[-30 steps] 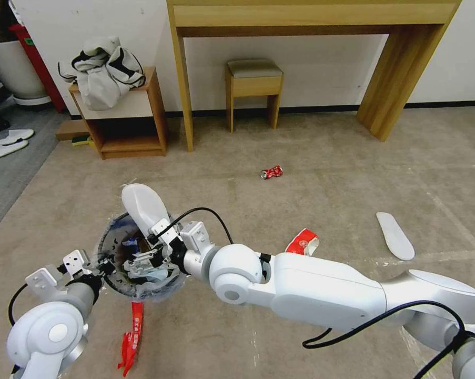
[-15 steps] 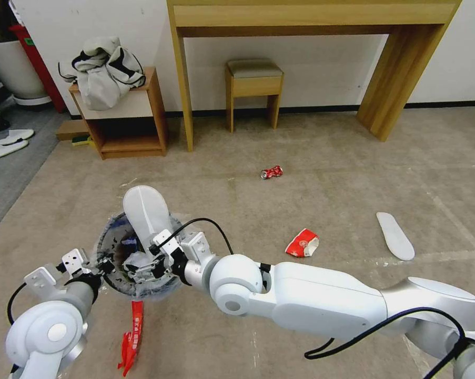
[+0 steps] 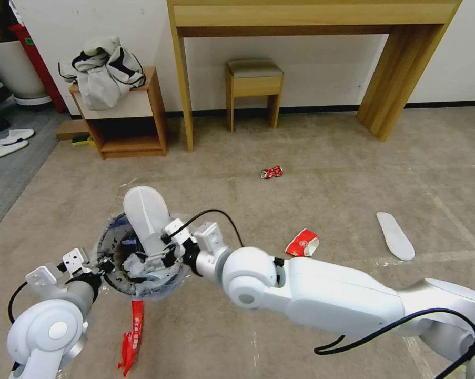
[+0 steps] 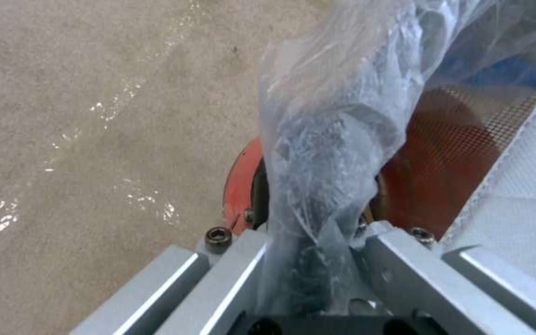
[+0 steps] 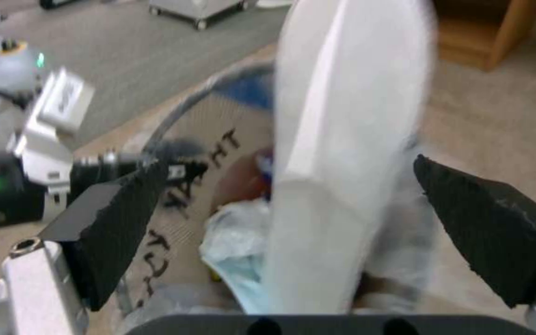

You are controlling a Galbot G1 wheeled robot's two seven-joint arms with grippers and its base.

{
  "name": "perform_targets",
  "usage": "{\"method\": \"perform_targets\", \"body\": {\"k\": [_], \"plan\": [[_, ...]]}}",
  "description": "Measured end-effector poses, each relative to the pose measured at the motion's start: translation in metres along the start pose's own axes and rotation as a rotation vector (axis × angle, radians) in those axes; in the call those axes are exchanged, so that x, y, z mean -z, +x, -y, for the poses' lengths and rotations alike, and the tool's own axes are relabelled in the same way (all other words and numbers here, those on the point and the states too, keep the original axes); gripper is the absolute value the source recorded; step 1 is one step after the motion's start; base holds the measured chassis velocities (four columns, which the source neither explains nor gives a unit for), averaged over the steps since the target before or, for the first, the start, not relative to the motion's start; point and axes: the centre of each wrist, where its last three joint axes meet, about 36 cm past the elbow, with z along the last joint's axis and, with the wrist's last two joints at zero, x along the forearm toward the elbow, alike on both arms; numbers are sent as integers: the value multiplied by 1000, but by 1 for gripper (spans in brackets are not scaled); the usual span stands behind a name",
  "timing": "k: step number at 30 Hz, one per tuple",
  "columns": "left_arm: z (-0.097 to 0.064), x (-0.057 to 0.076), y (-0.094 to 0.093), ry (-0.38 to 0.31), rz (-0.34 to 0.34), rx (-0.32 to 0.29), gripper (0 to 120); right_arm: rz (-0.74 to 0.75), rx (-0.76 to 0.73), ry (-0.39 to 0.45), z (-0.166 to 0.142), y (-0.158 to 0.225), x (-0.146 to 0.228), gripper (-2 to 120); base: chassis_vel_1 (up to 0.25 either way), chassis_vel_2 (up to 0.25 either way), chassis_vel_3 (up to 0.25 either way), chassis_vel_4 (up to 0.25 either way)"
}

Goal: Pick up the trash bin and place the garbage on the floor into it.

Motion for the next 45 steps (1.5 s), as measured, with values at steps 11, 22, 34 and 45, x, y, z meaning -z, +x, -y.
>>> {"method": "perform_targets", "body": {"k": [11, 22, 34, 45], "plan": [[-3, 1, 0, -4, 0, 9, 0, 106, -67, 18, 22, 44, 22, 100, 0, 0, 0, 0], [-6, 1, 10, -27, 16, 23, 0, 428, -288, -16, 80, 108, 42, 100, 0, 0, 0, 0], [-4, 3, 30, -43, 60, 27, 0, 743, -513, 59, 134, 185, 63, 100, 0, 0, 0, 0], [-3, 3, 46, -56, 103, 28, 0, 833, -881, 214, 155, 261, 9, 100, 0, 0, 0, 0]]}}
